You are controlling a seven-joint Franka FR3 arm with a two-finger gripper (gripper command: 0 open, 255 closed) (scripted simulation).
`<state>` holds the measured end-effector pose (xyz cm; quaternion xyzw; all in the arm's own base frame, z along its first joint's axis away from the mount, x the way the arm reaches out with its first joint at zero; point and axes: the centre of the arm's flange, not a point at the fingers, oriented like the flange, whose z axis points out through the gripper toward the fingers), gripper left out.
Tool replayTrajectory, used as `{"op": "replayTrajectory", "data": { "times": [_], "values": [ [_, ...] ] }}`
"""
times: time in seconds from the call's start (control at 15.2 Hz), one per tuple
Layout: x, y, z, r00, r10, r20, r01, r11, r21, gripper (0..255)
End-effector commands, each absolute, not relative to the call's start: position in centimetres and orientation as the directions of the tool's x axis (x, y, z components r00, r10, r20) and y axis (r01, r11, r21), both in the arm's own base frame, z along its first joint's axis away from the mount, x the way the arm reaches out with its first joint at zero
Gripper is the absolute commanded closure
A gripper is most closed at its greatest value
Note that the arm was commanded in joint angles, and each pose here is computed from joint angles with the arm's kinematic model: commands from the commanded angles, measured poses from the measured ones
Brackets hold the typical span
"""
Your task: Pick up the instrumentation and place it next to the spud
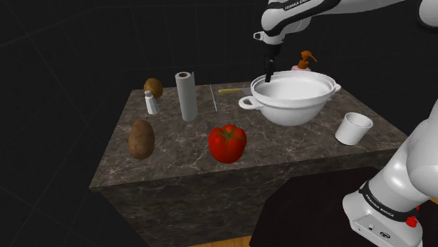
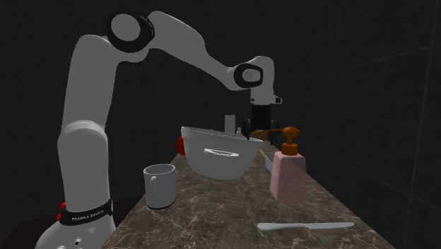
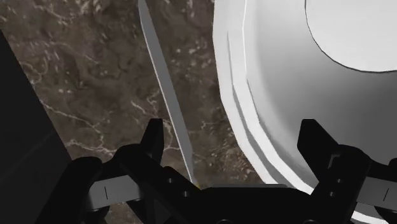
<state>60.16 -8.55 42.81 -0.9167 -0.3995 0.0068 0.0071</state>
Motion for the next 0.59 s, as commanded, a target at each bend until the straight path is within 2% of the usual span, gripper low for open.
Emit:
{"op": "replayTrajectory", "data": {
  "times": [0.0,0.33,0.53],
  "values": [
    [62.4,-7.9,41.2,0.632,0.775,-0.007,0.775,-0.632,-0.023,0],
    [67.5,-5.7,37.3,0.506,0.863,-0.011,0.862,-0.506,-0.036,0],
    [67.9,-5.4,35.9,0.493,0.87,-0.011,0.869,-0.493,-0.038,0]
  ]
}}
